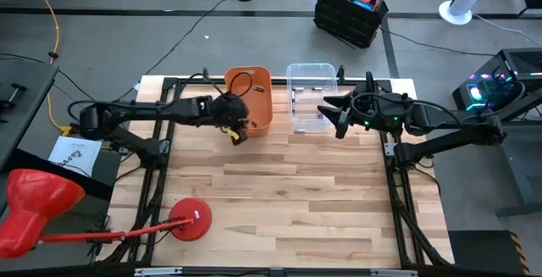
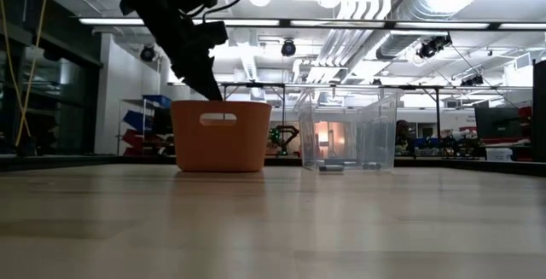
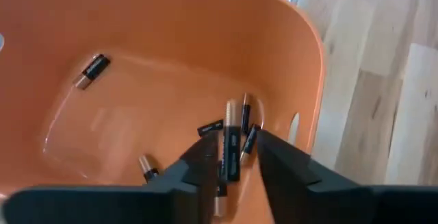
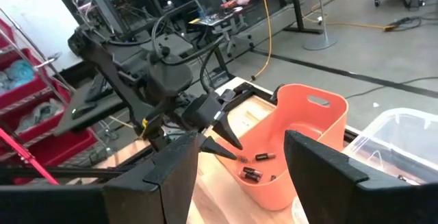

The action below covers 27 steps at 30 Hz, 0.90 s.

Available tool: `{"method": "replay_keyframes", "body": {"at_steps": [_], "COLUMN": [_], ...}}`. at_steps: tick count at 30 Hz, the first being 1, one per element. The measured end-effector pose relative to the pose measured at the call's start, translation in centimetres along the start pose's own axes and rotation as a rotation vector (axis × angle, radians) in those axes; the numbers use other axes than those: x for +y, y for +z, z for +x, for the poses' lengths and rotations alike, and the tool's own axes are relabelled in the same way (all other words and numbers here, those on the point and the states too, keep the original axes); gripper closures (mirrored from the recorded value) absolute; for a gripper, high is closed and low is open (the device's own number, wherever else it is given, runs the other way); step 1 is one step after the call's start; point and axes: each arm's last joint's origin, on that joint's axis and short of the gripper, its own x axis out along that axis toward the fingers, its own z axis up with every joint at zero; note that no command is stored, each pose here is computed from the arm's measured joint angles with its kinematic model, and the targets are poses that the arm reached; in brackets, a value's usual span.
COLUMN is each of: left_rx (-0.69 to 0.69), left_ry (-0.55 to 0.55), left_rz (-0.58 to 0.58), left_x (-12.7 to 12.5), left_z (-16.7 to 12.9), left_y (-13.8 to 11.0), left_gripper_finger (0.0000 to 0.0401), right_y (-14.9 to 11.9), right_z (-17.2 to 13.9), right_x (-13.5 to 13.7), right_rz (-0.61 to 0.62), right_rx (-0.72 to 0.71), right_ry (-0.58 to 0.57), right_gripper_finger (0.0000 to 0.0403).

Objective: Sort batteries
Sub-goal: Put the brown battery into the orange bin, then return to Home Position

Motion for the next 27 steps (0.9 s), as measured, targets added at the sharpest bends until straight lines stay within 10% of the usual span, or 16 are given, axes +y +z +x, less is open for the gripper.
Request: {"method": "replay_keyframes", "body": {"at_steps": [9, 15, 22, 27], "left_rx": [-0.113, -0.397, -0.838, -0.867], "left_ry": [-0.022, -0.295, -0.424, -0.455], "left_rz": [-0.117, -0.145, -0.257, -0.282], "left_x": [0.1, -2.1, -6.0, -6.6], "left_z": [-0.6, -4.7, -7.4, -7.1], "left_y": [1.7, 3.4, -0.5, -4.8], "left_gripper_finger": [0.0225, 0.0231, 0.0259, 0.0310], "right_y": [0.1, 0.7, 1.8, 1.2], "right_z": [-0.5, -2.1, -3.6, -3.8], "right_x": [-0.1, -0.4, 1.0, 2.3], "right_rz": [-0.050, 0.017, 0.177, 0.146], "right_rx": [0.008, 0.020, -0.014, -0.055], "right_ry": [0.023, 0.111, 0.346, 0.315], "right_gripper_finger": [0.0192, 0.0192, 0.0197, 0.0259]}}
